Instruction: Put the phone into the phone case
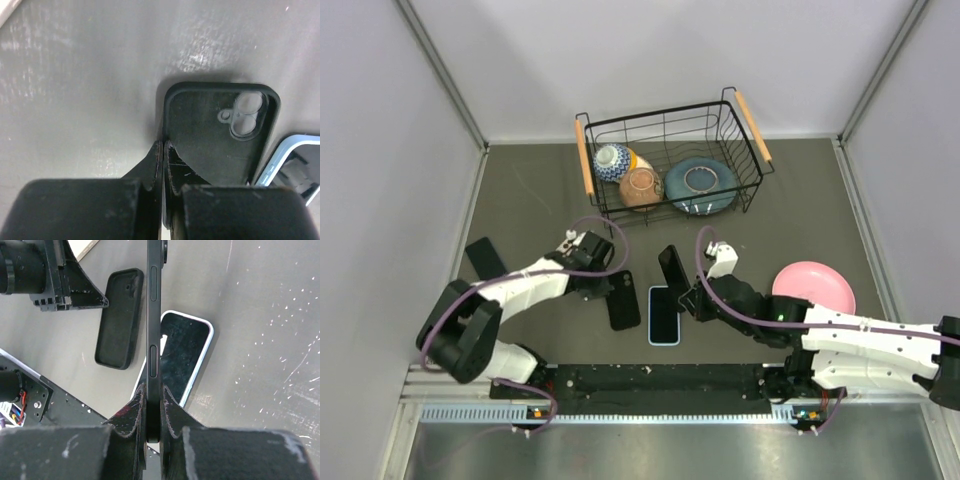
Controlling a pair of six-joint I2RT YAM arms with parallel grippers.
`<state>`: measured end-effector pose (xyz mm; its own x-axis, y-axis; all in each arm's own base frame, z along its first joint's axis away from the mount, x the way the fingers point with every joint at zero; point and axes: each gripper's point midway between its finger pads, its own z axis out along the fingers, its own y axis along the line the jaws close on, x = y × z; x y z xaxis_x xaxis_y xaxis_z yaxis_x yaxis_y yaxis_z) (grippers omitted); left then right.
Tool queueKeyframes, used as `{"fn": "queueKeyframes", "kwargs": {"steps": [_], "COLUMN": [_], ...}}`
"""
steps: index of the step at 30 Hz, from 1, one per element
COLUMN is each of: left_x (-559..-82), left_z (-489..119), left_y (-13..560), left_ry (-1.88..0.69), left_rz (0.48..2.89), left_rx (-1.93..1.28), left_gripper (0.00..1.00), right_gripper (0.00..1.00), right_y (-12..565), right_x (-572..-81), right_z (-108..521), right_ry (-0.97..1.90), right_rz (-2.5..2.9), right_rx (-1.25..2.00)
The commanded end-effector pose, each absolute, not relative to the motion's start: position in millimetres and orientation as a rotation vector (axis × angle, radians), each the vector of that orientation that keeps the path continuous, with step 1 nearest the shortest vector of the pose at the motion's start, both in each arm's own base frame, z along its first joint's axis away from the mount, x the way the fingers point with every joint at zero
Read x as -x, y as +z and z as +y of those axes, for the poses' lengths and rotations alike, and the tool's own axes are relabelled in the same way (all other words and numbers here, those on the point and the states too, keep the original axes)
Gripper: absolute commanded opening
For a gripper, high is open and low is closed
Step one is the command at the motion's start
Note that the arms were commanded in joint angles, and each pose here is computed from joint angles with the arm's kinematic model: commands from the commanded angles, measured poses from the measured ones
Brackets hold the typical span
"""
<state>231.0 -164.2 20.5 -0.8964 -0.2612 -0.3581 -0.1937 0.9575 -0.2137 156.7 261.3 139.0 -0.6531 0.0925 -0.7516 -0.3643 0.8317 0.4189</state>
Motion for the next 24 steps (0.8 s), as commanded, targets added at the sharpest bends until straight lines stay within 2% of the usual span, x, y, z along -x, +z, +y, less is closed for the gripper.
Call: {"fn": "queueKeyframes", "kwargs": {"steps": [1,4,6,7,10,11,13,15,17,19,20,22,23,24], "left_x": [-197,-189,-186,-187,-187,-189,-192,-196,-203,-208,-209,-213,-210,-209], "left_z": [-170,-166,-156,-154,-150,-151,-149,-145,-136,-130,-127,-126,-127,-127], "left_y": [19,21,22,27,39,43,50,57,62,70,71,78,73,73], "left_ry": [-0.433,-0.479,-0.422,-0.426,-0.426,-0.436,-0.447,-0.438,-0.409,-0.421,-0.419,-0.458,-0.472,-0.492], "left_rz": [2.735,2.689,2.673,2.654,2.628,2.617,2.584,2.543,2.506,2.465,2.457,2.408,2.415,2.407], "left_rx": [0.546,0.653,0.693,0.693,0.689,0.681,0.671,0.654,0.624,0.612,0.604,0.607,0.604,0.598], "left_gripper": [0.0,0.0,0.02,0.2,0.62,0.66,0.69,0.66,0.58,0.43,0.3,0.13,0.0,0.0], "right_gripper": [0.0,0.0,0.0,0.0,0.0,0.0,0.0,0.0,0.0,0.0,0.0,0.0,0.0,0.0], "right_y": [162,161,162,163,166,167,168,167,164,157,155,143,145,142], "right_x": [-165,-164,-163,-162,-160,-160,-158,-158,-155,-154,-153,-153,-152,-152], "right_z": [278,284,287,291,302,308,317,327,342,350,355,361,366,371], "right_ry": [0.814,0.83,0.838,0.857,0.907,0.919,0.959,0.987,1.059,1.088,1.104,1.1,1.114,1.112], "right_rz": [2.096,2.102,2.108,2.111,2.114,2.117,2.132,2.143,2.144,2.153,2.15,2.188,2.184,2.19], "right_rx": [0.142,0.154,0.161,0.163,0.166,0.17,0.169,0.157,0.139,0.113,0.101,0.085,0.088,0.088]}}
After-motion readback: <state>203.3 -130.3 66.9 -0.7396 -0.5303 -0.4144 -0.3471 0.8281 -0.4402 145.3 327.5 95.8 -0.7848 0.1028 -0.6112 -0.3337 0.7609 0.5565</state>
